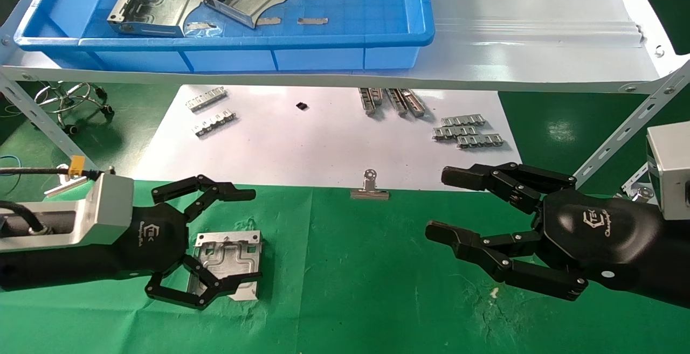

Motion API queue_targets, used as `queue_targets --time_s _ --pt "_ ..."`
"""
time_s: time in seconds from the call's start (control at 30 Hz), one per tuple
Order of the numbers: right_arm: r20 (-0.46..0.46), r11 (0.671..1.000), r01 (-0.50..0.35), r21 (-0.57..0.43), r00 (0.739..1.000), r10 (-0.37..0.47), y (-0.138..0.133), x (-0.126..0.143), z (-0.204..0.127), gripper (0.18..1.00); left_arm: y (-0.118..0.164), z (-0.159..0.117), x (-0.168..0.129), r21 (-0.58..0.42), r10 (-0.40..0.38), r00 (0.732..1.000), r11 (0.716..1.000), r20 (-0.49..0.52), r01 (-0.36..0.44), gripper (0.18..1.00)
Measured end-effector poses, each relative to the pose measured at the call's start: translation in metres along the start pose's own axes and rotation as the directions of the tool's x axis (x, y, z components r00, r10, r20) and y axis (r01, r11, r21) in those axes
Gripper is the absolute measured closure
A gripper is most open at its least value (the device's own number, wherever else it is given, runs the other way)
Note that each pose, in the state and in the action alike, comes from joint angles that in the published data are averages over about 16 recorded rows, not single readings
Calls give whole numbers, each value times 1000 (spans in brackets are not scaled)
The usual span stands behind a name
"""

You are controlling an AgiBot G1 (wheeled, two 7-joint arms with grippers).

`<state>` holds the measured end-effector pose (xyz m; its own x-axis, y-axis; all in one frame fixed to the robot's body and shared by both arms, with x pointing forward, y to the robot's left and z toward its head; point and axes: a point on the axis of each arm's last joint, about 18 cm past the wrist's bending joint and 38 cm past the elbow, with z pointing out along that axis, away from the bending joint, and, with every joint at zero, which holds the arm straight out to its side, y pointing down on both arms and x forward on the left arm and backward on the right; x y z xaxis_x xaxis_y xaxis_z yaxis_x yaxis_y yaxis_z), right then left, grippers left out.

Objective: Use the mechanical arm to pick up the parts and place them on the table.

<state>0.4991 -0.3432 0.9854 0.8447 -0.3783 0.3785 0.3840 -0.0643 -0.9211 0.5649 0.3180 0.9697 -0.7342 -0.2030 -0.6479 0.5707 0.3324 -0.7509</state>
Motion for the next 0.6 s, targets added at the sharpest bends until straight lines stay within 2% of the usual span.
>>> queue_targets --time_s 0.37,0.6 --pt "0 1000 0 0 1000 0 0 0 0 355 -29 -6 19 91 -85 996 992 -18 86 184" --pt "0 1000 0 0 1000 0 0 0 0 254 -48 -12 34 137 -134 990 981 -43 139 184"
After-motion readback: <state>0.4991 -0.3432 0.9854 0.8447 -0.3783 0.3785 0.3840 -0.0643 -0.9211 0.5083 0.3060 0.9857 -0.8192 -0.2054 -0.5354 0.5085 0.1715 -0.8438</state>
